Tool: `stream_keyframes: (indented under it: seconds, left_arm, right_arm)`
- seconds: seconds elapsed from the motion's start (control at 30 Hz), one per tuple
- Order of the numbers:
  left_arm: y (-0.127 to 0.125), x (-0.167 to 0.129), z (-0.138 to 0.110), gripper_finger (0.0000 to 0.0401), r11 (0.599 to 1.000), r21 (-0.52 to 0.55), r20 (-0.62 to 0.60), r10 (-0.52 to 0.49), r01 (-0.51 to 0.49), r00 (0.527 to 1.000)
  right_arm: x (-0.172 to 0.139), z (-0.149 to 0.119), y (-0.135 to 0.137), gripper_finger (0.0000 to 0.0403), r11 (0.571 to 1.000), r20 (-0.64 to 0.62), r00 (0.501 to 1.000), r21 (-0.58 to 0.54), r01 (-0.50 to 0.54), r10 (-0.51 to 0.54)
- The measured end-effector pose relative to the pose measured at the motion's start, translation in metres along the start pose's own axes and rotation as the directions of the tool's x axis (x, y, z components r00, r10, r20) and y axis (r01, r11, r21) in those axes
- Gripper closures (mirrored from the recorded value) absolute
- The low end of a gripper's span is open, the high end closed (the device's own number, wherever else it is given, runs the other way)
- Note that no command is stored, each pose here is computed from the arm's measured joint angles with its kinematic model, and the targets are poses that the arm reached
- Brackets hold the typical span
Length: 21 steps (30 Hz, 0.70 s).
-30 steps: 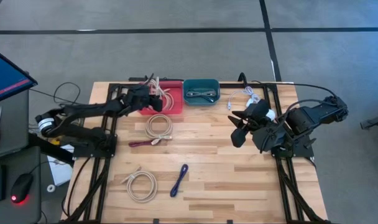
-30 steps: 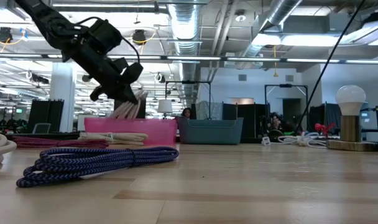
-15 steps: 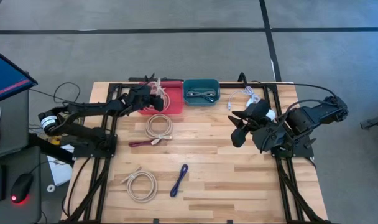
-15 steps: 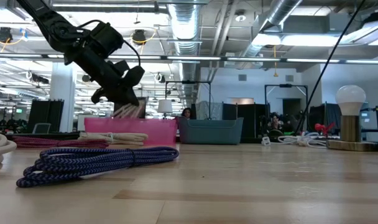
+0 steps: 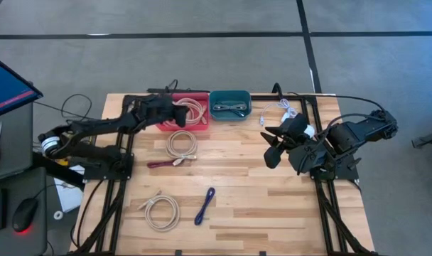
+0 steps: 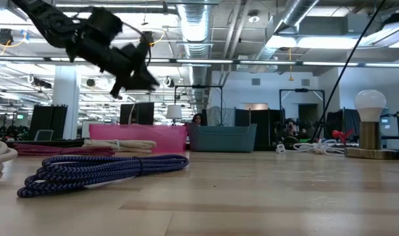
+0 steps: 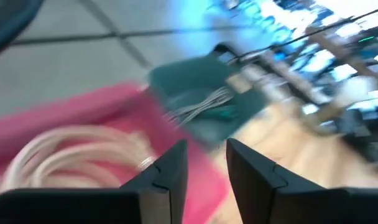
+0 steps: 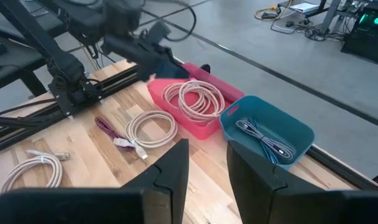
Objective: Pick & Place USB Port
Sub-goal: Put the black blue charger cable into the blue bin
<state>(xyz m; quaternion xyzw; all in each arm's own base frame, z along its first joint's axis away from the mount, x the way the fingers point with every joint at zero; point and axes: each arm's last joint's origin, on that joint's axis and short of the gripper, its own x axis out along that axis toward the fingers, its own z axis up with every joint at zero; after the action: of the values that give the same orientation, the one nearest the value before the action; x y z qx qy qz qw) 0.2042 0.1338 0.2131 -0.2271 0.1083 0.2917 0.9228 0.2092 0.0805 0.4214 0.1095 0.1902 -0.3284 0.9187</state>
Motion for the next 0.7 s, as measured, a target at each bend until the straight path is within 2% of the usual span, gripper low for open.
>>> stream_keyframes:
  seconds: [0.1, 0.2, 0.4, 0.57, 0.7]
  left_arm:
    - [-0.01, -0.015, 0.014, 0.0301, 0.992, 0.024, 0.074, -0.123, 0.122, 0.99]
    - [-0.024, -0.036, 0.026, 0.0309, 0.968, 0.085, 0.138, -0.245, 0.235, 0.96]
    - [-0.057, -0.083, 0.037, 0.0337, 0.898, 0.185, 0.252, -0.436, 0.399, 0.864]
    - [-0.078, -0.114, 0.036, 0.0366, 0.843, 0.211, 0.303, -0.538, 0.495, 0.787]
    - [-0.091, -0.129, 0.031, 0.0386, 0.823, 0.206, 0.321, -0.567, 0.529, 0.758]
  right_arm:
    - [-0.001, 0.0, 0.0, 0.0301, 1.0, 0.0, 1.0, -0.007, -0.003, 0.003]
    - [-0.001, 0.0, 0.0, 0.0301, 1.0, 0.0, 1.0, -0.026, -0.004, 0.004]
    - [-0.001, 0.0, 0.0, 0.0301, 0.998, -0.001, 1.0, -0.069, -0.004, 0.004]
    - [0.0, 0.0, 0.0, 0.0301, 0.998, -0.002, 1.0, -0.07, -0.006, 0.006]
    - [0.0, 0.0, 0.0, 0.0301, 0.998, -0.001, 1.0, -0.069, -0.006, 0.006]
